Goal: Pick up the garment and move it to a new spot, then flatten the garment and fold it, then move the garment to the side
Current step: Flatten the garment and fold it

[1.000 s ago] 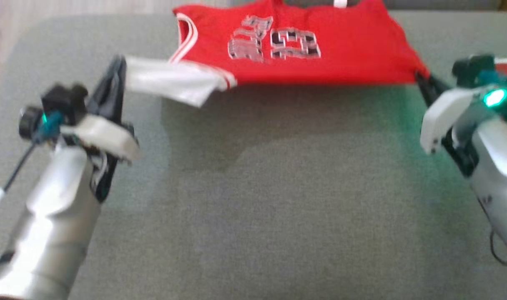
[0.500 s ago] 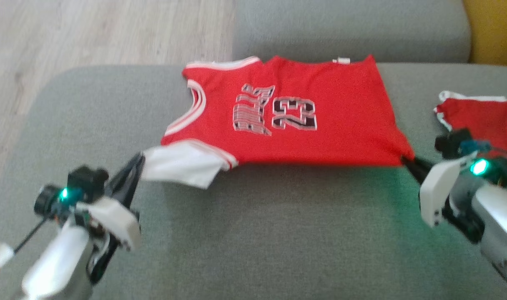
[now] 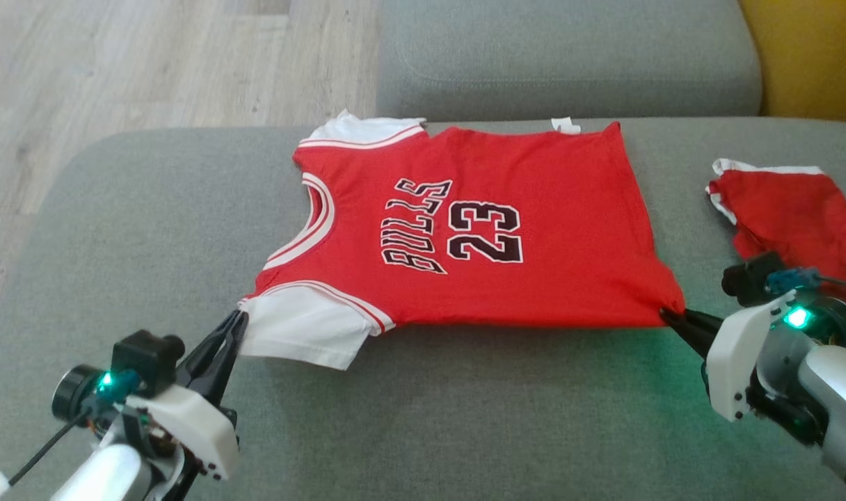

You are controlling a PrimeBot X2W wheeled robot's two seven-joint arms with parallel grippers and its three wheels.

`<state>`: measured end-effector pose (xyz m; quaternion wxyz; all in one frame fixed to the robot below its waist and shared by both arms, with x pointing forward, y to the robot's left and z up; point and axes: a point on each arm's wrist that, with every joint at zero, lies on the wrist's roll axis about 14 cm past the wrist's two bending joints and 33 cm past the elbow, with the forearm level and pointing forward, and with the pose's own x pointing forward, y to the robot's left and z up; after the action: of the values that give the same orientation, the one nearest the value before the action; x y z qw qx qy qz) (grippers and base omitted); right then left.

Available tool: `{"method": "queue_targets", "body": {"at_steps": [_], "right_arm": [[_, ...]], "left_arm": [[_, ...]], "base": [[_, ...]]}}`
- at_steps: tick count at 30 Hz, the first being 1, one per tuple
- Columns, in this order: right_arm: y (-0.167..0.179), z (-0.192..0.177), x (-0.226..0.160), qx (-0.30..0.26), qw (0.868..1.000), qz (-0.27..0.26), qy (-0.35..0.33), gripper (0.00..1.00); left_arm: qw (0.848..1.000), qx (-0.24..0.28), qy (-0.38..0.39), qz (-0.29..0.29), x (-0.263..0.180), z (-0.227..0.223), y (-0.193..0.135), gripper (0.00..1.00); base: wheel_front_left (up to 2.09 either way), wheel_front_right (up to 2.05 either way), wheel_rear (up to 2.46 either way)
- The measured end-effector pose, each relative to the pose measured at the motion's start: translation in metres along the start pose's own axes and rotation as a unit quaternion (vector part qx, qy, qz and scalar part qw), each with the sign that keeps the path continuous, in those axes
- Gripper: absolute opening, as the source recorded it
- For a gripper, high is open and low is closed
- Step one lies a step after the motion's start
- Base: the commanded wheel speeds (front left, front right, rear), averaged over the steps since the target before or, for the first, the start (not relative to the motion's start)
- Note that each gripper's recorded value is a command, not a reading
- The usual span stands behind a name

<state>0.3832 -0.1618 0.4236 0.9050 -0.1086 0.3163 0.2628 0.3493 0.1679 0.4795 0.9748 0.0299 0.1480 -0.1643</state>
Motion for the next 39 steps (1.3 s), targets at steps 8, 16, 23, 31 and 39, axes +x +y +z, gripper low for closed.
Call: {"method": "queue_targets", "body": {"at_steps": [8, 16, 23, 31, 39], "right_arm": [[-0.01, 0.014, 0.021, 0.017, 1.0, 0.001, -0.006, 0.0], [-0.023, 0.026, 0.048, 0.036, 0.999, -0.008, -0.001, 0.0], [-0.033, 0.033, 0.068, 0.042, 0.999, -0.016, 0.006, 0.0], [-0.047, 0.038, 0.091, 0.037, 0.999, -0.025, 0.019, 0.0], [-0.072, 0.07, 0.1, 0.053, 0.994, -0.063, -0.067, 1.0]], "left_arm": [[1.0, 0.028, 0.005, -0.003, 0.036, 0.018, 0.016, 0.0], [0.996, 0.075, 0.042, 0.0, 0.083, 0.025, 0.045, 0.0], [0.99, 0.113, 0.082, -0.007, 0.122, 0.017, 0.055, 0.0], [0.984, 0.143, 0.101, -0.011, 0.162, 0.014, 0.063, 0.0], [0.99, 0.119, -0.065, 0.026, 0.194, 0.08, 0.063, 1.0]], "base": [[0.0, 0.0, 0.0], [0.0, 0.0, 0.0], [0.0, 0.0, 0.0], [0.0, 0.0, 0.0], [0.0, 0.0, 0.0]]}}
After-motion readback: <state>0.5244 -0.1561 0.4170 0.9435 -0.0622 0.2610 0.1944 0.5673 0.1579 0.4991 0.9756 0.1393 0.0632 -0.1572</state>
